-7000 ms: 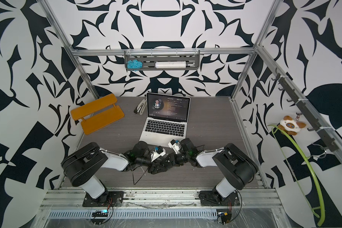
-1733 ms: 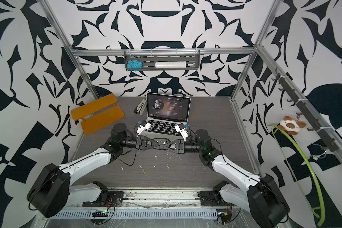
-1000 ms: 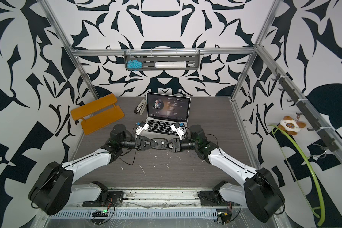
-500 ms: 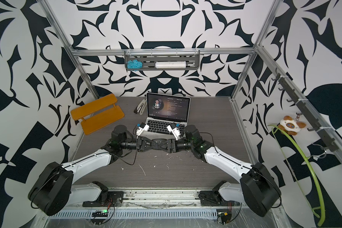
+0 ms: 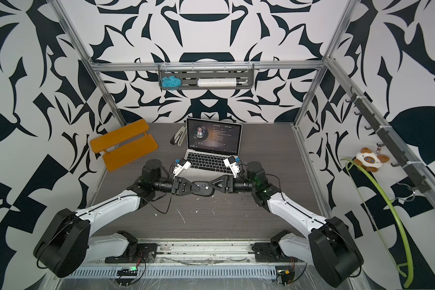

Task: Remove the wireless mouse receiver from the laptop
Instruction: Close the lid on the mouse, then place the mouse at the center of the board, then reset both arms

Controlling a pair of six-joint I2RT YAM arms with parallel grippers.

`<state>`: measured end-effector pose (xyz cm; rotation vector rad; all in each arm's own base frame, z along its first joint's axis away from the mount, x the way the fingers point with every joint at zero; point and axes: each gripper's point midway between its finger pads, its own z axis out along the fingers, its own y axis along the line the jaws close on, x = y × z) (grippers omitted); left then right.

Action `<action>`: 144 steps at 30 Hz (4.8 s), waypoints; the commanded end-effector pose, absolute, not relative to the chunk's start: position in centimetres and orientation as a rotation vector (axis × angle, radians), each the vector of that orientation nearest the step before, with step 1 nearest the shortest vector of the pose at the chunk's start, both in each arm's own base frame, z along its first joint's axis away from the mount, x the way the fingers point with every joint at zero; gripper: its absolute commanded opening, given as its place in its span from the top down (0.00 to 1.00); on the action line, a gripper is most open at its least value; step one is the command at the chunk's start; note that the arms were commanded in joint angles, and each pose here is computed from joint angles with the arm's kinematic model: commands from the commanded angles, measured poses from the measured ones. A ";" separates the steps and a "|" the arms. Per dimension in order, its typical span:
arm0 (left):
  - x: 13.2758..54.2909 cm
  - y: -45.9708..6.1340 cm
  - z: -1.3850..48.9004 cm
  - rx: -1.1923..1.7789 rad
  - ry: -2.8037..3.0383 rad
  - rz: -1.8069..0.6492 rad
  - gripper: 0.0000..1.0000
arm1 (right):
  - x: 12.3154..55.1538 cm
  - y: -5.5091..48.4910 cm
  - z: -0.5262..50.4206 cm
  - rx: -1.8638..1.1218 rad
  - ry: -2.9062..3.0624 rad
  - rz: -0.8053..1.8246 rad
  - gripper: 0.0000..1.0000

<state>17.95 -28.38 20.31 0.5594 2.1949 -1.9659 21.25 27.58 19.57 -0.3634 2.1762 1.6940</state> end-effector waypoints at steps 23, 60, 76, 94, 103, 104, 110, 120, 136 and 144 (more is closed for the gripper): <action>17.9 -28.5 22.4 0.648 2.126 -1.972 0.69 | 20.1 31.3 21.7 -0.527 2.066 1.839 1.00; 20.9 -18.2 20.2 0.249 2.233 -1.171 0.01 | 35.8 11.9 7.7 -0.742 2.269 -1.167 1.00; 21.6 -17.4 19.7 0.166 2.274 -1.103 0.01 | 32.4 13.6 3.4 -0.817 2.482 -0.804 0.54; 22.3 -17.6 18.8 0.133 2.347 -1.101 0.01 | 30.2 16.9 4.2 -0.709 2.631 -0.078 0.35; 24.7 -15.9 18.8 0.056 2.322 -0.951 0.01 | 33.7 13.3 11.9 -0.221 2.416 0.310 0.36; 25.4 -15.3 18.8 0.033 2.311 -0.907 0.01 | 34.4 12.1 12.7 -0.140 2.372 0.332 0.36; 30.3 -9.9 18.6 -0.140 2.207 -0.585 0.01 | 36.4 4.2 16.1 0.101 2.047 0.231 0.35; 34.5 -4.0 18.1 -0.067 1.958 -0.269 0.01 | 36.7 -1.4 11.9 0.162 1.831 -0.053 0.35; 34.6 -3.3 3.6 -0.074 2.344 -0.207 0.01 | 37.0 -0.7 10.2 0.112 1.786 -0.016 0.35; 33.4 -3.2 -0.6 -0.087 2.474 -0.199 0.01 | 37.1 -0.6 10.1 0.103 1.793 -0.018 0.00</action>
